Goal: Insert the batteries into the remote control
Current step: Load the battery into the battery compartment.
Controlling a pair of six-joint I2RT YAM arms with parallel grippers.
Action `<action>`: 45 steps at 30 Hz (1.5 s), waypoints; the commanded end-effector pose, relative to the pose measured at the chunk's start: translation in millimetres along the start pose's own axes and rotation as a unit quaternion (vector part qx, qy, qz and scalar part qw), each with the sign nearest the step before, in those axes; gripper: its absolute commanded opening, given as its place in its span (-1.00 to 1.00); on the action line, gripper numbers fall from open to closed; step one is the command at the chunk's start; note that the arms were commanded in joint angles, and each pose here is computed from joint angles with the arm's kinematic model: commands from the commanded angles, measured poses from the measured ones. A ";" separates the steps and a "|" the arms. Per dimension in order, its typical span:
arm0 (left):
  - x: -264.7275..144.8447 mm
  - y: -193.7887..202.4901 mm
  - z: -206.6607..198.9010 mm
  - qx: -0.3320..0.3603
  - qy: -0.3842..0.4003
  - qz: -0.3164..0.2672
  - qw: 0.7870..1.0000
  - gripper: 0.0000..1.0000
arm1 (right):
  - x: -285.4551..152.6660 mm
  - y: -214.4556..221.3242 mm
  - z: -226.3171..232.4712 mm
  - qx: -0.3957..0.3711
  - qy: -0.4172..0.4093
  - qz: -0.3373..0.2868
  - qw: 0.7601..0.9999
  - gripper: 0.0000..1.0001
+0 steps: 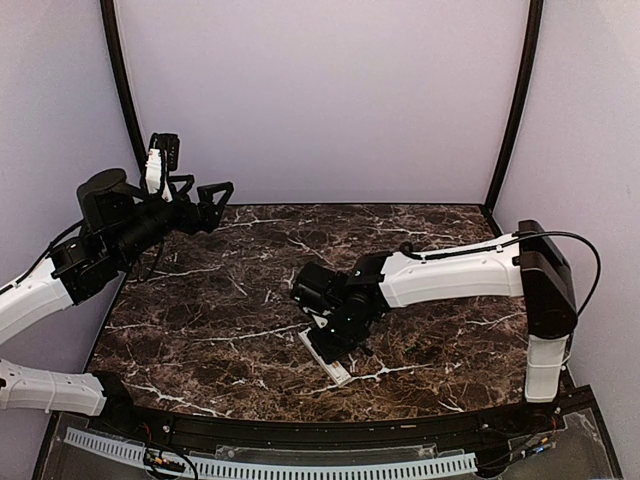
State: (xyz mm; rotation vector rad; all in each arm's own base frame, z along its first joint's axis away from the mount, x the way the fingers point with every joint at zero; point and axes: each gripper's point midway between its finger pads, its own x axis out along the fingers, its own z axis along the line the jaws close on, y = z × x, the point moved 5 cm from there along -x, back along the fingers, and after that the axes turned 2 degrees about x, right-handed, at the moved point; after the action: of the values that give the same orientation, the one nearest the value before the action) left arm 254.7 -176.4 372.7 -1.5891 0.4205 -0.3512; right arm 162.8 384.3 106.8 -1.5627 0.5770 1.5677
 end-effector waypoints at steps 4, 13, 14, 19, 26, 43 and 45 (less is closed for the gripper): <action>-1.3 4.7 1.7 -0.003 0.001 0.006 1.000 0.98 | 10.5 13.7 -1.1 -0.009 0.035 0.018 0.999 -1.00; -2.0 3.8 1.7 -0.006 0.005 0.005 1.000 0.98 | 9.4 15.8 -0.9 -0.028 0.048 0.018 0.998 -1.00; -2.0 3.9 2.0 -0.006 0.005 0.005 1.000 0.98 | 9.0 15.9 -1.3 -0.028 0.050 0.018 0.998 -1.00; -2.0 3.3 2.7 -0.007 0.005 0.005 1.000 0.98 | 9.7 18.4 -4.2 -0.030 0.061 0.023 0.997 -0.99; -2.6 3.0 3.1 -0.008 0.007 0.004 1.000 0.98 | 15.1 19.0 1.3 -0.033 0.044 0.024 0.998 -0.93; -3.9 1.7 3.3 -0.015 0.013 0.002 1.000 0.98 | 16.3 17.3 0.5 -0.037 0.055 0.023 0.998 -0.61; -3.6 2.1 3.4 -0.016 0.014 0.002 1.000 0.98 | 13.6 16.2 0.6 -0.038 0.056 0.023 0.997 -0.61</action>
State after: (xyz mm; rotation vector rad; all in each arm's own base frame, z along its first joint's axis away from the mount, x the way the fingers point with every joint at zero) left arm 255.7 -174.6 373.5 -1.6069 0.4406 -0.3654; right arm 153.6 377.6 90.5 -1.6874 0.6195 1.5594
